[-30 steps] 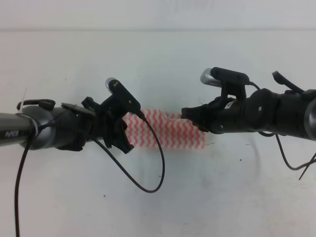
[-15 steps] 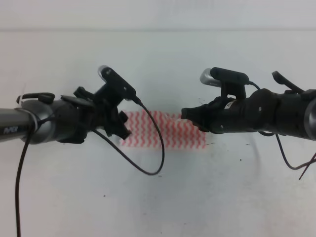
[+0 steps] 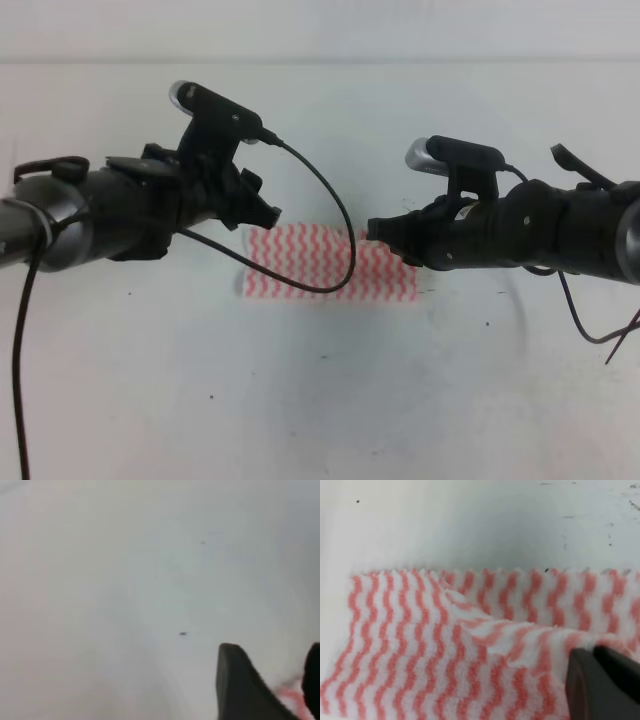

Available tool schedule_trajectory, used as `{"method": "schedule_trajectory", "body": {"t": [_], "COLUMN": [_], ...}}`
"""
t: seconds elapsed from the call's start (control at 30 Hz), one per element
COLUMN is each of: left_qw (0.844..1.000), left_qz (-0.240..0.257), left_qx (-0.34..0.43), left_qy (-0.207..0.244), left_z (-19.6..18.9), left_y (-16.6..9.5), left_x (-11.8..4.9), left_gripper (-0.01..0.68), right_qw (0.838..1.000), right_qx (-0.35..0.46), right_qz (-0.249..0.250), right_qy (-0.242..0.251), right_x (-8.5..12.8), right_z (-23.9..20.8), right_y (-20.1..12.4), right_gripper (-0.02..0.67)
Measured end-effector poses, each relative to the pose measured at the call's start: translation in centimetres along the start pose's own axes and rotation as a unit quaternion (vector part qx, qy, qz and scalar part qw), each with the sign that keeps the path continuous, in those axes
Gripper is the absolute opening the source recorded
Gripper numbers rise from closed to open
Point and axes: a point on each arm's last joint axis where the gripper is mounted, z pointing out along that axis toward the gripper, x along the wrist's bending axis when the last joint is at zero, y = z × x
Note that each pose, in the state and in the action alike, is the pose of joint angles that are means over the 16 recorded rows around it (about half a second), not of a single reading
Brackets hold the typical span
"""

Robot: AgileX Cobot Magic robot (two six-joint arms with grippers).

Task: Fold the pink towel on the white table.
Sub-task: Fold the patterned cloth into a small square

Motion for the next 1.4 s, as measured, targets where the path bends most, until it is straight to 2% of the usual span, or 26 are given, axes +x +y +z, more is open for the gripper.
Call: {"method": "schedule_trajectory", "body": {"t": [0.27, 0.37, 0.77, 1.4], "left_qw": [0.998, 0.996, 0.993, 0.993], "left_qz": [-0.036, -0.039, -0.04, -0.033], "left_qx": [0.015, 0.026, 0.063, 0.069], "left_qy": [-0.058, -0.071, -0.089, -0.09], "left_z": [0.8, 1.2, 2.4, 2.8], "left_y": [-1.3, -2.1, -4.5, -4.9], "left_x": [-1.5, -1.9, -2.9, -3.1], "left_gripper": [0.098, 0.068, 0.04, 0.039], "right_qw": [1.0, 1.0, 1.0, 1.0], "right_qx": [-0.002, -0.003, -0.002, -0.005], "right_qz": [-0.001, -0.001, -0.001, 0.002], "right_qy": [0.0, 0.0, 0.0, 0.0], "right_x": [0.0, 0.0, 0.0, 0.0], "right_z": [0.0, 0.0, -0.1, 0.0], "right_y": [0.1, 0.1, 0.1, 0.1], "right_gripper": [-0.016, -0.016, -0.016, -0.016]}}
